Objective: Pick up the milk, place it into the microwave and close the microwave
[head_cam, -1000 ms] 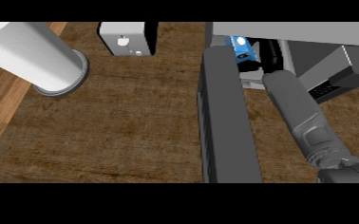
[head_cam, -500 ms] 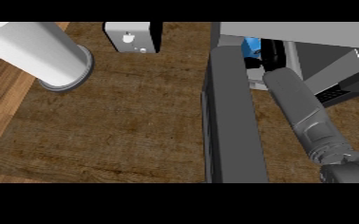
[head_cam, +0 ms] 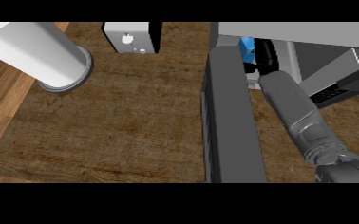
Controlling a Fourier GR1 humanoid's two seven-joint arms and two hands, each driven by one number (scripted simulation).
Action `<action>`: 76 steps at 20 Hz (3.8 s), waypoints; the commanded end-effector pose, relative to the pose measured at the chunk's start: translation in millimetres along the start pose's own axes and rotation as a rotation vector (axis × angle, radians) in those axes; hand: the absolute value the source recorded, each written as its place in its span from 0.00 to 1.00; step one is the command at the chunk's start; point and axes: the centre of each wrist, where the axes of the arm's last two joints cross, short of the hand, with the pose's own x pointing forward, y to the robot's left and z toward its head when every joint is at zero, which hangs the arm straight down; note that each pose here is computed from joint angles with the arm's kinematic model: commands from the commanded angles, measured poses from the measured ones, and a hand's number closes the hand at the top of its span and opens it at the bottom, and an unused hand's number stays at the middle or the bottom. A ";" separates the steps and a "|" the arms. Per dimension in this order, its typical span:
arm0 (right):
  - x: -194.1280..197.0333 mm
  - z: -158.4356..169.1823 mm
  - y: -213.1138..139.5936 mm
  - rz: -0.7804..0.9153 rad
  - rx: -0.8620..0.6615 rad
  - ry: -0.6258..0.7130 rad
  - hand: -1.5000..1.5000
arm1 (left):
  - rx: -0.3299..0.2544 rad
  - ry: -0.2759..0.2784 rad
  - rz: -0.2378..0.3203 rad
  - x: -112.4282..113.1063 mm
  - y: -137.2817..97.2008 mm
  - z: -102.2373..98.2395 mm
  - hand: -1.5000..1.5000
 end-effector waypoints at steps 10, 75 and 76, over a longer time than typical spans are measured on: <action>-24.0 19.5 -8.6 -0.266 0.064 -0.046 0.00 | -0.091 -0.011 0.055 -8.4 -34.5 -16.6 0.00; -38.0 207.0 -183.2 -0.537 0.134 -0.299 0.00 | -0.715 0.306 -0.249 -164.1 -273.9 -168.4 1.00; -38.1 203.4 -184.4 -0.560 0.132 -0.312 0.00 | -0.677 0.292 -0.251 -163.4 -274.6 -165.4 1.00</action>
